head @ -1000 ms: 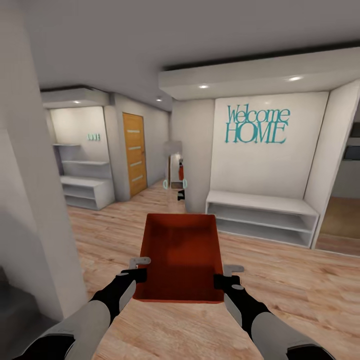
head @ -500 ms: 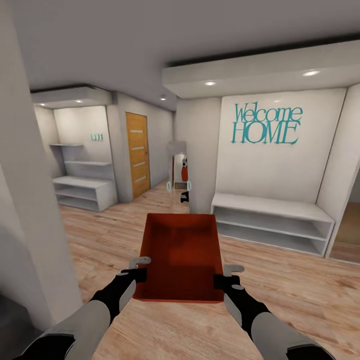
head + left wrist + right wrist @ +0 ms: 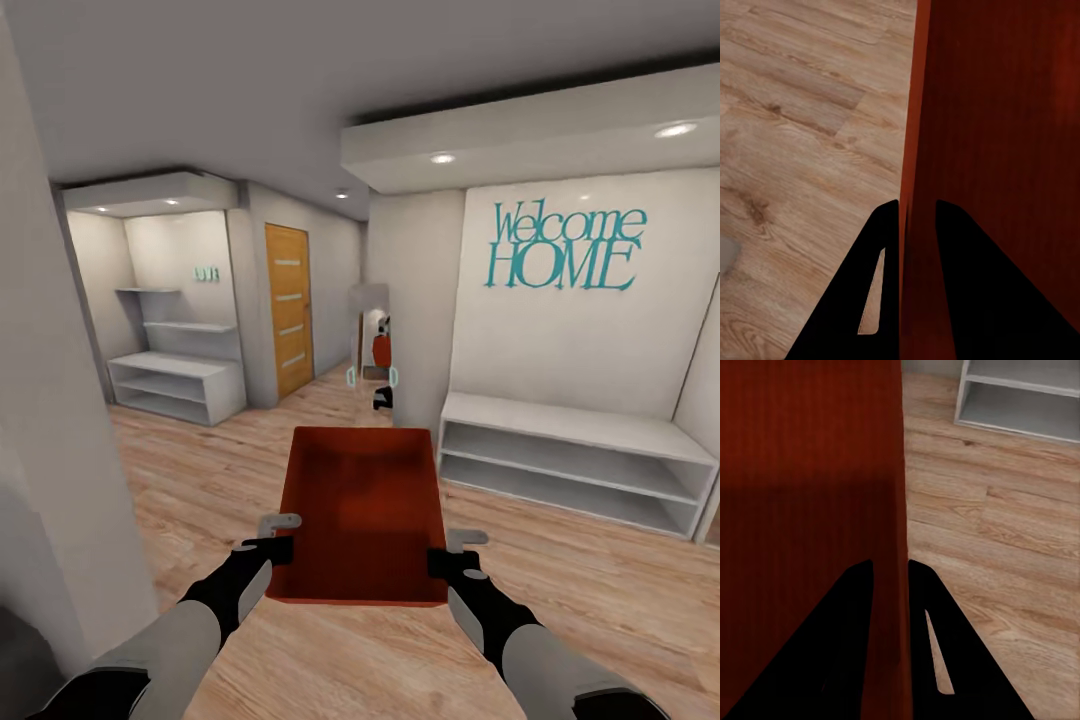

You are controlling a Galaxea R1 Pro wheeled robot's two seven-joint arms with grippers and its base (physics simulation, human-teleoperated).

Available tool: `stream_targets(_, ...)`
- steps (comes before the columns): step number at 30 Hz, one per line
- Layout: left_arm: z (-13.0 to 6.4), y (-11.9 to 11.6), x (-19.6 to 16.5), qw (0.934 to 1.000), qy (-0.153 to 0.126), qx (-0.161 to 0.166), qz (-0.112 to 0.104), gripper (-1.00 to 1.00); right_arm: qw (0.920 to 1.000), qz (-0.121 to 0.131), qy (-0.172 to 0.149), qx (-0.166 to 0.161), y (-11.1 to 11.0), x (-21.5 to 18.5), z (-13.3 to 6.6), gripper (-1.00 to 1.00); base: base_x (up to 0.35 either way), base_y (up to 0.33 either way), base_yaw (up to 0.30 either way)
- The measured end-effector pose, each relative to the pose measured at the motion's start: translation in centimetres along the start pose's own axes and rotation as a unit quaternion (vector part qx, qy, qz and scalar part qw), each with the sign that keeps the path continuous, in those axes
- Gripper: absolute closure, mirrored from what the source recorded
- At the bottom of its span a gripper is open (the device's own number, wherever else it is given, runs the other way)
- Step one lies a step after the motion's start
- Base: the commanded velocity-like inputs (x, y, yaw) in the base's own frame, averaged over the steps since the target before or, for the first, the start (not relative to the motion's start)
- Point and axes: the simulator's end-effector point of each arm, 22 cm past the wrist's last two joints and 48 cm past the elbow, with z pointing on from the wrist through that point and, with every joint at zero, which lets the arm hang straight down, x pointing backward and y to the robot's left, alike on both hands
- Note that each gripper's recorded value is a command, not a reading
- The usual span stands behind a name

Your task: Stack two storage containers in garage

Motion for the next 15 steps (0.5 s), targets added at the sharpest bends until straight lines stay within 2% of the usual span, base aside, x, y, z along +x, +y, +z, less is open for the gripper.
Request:
stream_targets(9,-0.01,0.01,-0.03,1.0,0.0,0.0,0.0,1.0,1.0,0.0,0.0,0.0,0.01,-0.01,0.0,1.0,0.323,0.0,0.264)
stream_targets(15,-0.01,-0.03,-0.11,1.0,-0.001,0.0,0.0,1.0,1.0,0.001,-0.001,0.0,-0.02,-0.07,0.0,1.0,0.323,0.0,0.043)
